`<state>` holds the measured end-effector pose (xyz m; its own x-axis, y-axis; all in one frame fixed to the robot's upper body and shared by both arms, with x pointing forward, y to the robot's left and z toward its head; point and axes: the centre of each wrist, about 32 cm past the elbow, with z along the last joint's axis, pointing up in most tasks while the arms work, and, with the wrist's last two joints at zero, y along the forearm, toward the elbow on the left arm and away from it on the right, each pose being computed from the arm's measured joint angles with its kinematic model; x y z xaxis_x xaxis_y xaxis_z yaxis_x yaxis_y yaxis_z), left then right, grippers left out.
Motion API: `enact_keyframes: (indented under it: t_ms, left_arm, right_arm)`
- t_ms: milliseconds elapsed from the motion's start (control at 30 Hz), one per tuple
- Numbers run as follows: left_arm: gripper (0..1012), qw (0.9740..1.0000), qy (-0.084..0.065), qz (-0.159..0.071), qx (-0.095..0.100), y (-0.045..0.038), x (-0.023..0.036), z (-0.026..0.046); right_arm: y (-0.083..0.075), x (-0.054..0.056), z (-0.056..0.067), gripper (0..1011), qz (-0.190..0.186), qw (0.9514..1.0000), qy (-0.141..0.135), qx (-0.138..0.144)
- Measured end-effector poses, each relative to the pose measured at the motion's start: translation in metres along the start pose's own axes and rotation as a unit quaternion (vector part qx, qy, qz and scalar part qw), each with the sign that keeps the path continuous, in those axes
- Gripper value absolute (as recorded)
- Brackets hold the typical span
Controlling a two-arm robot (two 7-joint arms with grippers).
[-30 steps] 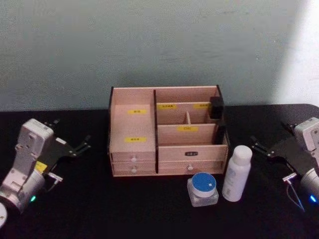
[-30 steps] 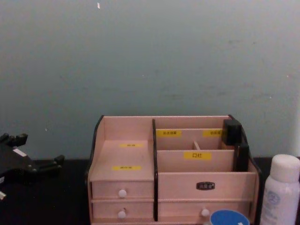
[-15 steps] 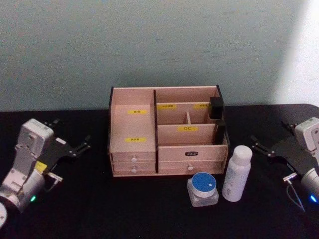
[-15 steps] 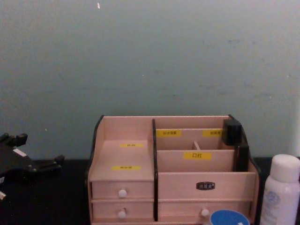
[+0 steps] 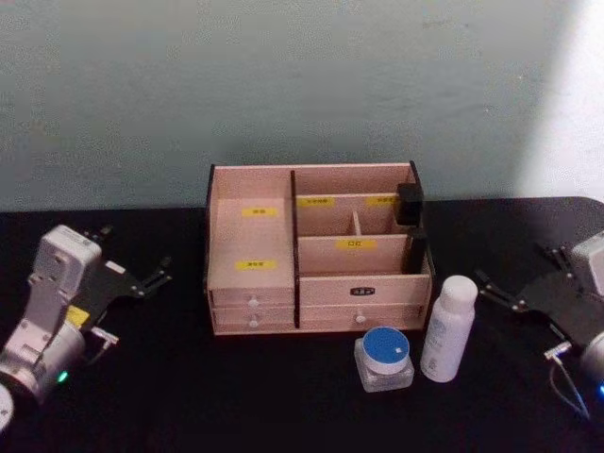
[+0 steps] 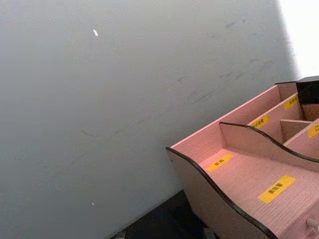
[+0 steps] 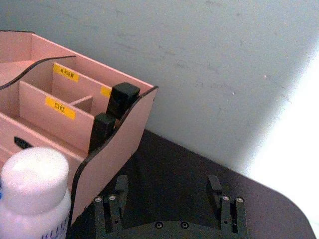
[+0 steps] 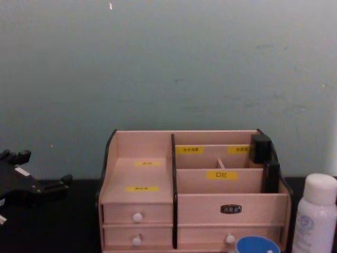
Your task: Pick up the facial cleanser and watermelon frost from the table and place them into the tiered storage box.
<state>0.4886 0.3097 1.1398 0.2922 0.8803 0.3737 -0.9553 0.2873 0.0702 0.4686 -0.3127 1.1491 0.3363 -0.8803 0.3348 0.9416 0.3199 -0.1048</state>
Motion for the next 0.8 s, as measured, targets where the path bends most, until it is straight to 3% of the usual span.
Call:
enact_keyframes:
  t_ms: [467, 800]
  left_arm:
    - [1001, 1.0000, 0.000, 0.000, 0.000, 0.0000, 0.0000, 0.0000]
    - [1001, 1.0000, 0.000, 0.000, 0.000, 0.0000, 0.0000, 0.0000]
  right_arm:
    - [-0.038, 0.008, 0.006, 1003, 0.033, 0.9988, 0.005, -0.036]
    - [-0.063, 0.017, 0.017, 1003, 0.097, 0.9926, 0.032, -0.065]
